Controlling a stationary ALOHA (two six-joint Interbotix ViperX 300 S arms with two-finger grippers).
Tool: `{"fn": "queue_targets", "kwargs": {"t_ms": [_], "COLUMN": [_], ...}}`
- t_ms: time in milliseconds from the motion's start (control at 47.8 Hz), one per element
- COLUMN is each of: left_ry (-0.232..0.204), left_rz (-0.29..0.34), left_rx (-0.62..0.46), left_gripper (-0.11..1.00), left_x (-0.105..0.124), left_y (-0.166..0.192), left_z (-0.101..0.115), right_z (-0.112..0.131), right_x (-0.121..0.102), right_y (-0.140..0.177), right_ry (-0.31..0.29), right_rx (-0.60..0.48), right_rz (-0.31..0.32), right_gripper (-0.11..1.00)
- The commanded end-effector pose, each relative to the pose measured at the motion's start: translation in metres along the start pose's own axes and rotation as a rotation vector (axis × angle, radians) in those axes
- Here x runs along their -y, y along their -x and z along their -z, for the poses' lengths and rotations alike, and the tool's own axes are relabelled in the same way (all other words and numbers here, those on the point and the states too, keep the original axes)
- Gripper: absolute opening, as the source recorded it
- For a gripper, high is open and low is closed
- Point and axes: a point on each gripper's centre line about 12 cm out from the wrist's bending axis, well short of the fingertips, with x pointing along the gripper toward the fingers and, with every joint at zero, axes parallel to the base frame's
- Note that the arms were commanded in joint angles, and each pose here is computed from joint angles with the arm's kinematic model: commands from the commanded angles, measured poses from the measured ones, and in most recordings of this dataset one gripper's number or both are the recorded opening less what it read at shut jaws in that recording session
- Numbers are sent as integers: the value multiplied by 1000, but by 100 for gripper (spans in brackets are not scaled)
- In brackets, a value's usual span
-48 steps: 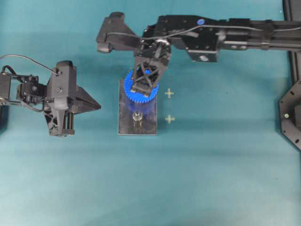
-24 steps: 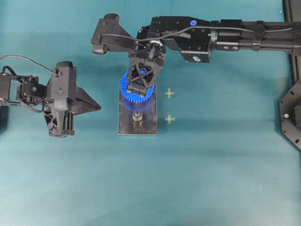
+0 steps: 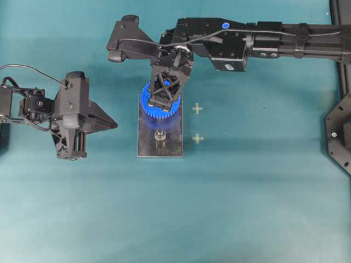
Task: Fit the large gear onto the shaft.
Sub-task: 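Align the gear's bearing with the upper shaft tip using the right gripper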
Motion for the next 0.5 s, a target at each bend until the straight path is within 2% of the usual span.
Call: {"fn": "queue_targets", "kwargs": {"t_ms": [0, 230, 376, 481], "left_ry": [-4, -3, 9, 11], "left_rz": [1, 4, 4, 4], "left_rx": [23, 18, 14, 14], "left_gripper": [0, 0, 0, 0], "left_x": [0, 1, 1, 1], "left_y": [2, 2, 2, 1], "left_z": [-6, -3, -1, -1], "right_z": [-6, -4, -4, -4], "right_x": [1, 1, 0, -1], "right_y": [14, 10, 10, 10], "right_ry": [5, 0, 6, 10], "right_rx": [39, 19, 17, 18], "right_rz": [-3, -2, -2, -3], "right_gripper": [48, 49, 70, 71]}}
